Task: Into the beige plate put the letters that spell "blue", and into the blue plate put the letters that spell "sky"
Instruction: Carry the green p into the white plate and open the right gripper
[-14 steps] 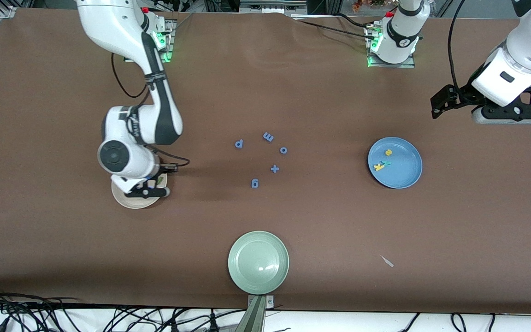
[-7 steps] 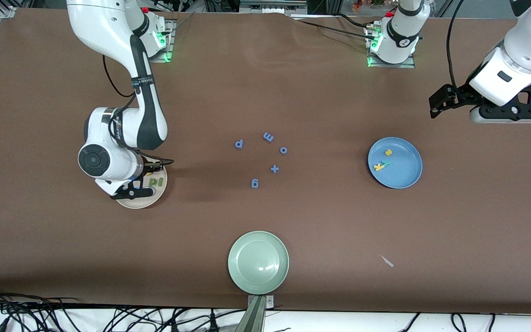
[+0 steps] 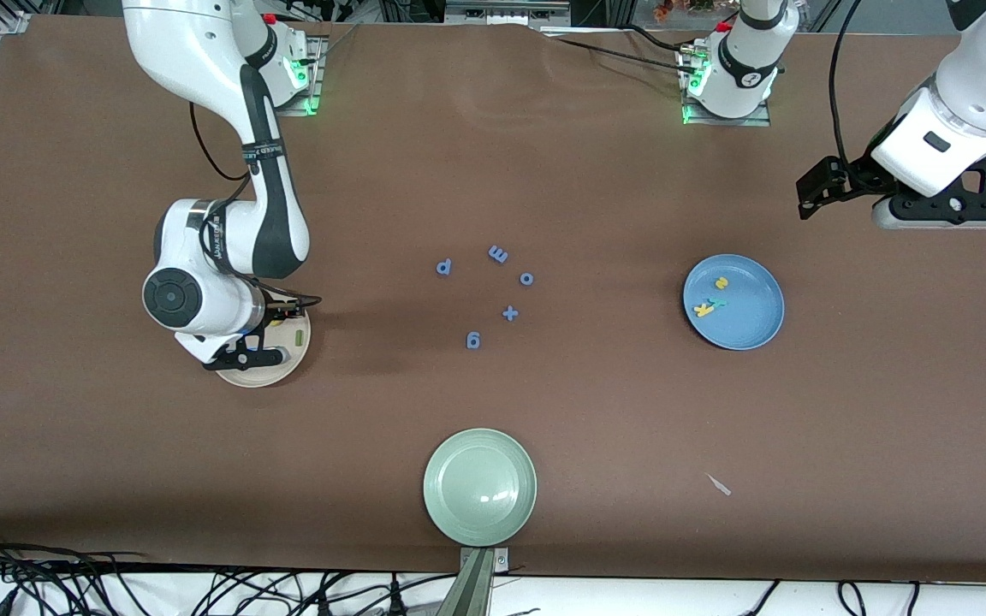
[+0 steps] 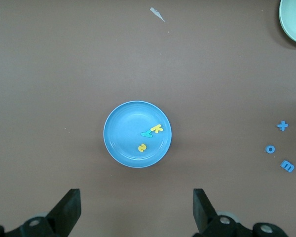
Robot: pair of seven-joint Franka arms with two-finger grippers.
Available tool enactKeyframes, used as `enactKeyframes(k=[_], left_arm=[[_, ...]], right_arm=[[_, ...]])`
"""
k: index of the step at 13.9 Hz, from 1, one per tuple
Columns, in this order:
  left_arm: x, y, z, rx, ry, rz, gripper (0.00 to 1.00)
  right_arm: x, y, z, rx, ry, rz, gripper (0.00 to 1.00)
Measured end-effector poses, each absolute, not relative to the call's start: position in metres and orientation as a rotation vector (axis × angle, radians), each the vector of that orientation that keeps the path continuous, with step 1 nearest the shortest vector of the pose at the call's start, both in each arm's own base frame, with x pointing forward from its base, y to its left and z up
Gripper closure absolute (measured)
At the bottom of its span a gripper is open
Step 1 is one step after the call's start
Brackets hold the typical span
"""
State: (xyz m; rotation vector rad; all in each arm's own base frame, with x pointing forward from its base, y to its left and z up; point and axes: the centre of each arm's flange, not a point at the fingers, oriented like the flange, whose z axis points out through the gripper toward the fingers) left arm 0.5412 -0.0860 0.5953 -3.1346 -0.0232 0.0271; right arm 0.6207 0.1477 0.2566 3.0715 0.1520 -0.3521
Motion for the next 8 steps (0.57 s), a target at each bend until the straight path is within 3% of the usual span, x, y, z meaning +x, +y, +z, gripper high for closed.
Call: enactKeyframes(k=[5,8], left_arm=[[0.541,-0.086,0.595,-3.135,-0.023,0.027,0.00],[0.541,-0.086,0.595,-3.135,-0.023,0.027,0.00]], right_arm=[[0.638,0.161,0.295,3.087,0.159,-0.313,0.31],[0.649,0.167,0.325,3.093,0.145,-0.270,0.20]])
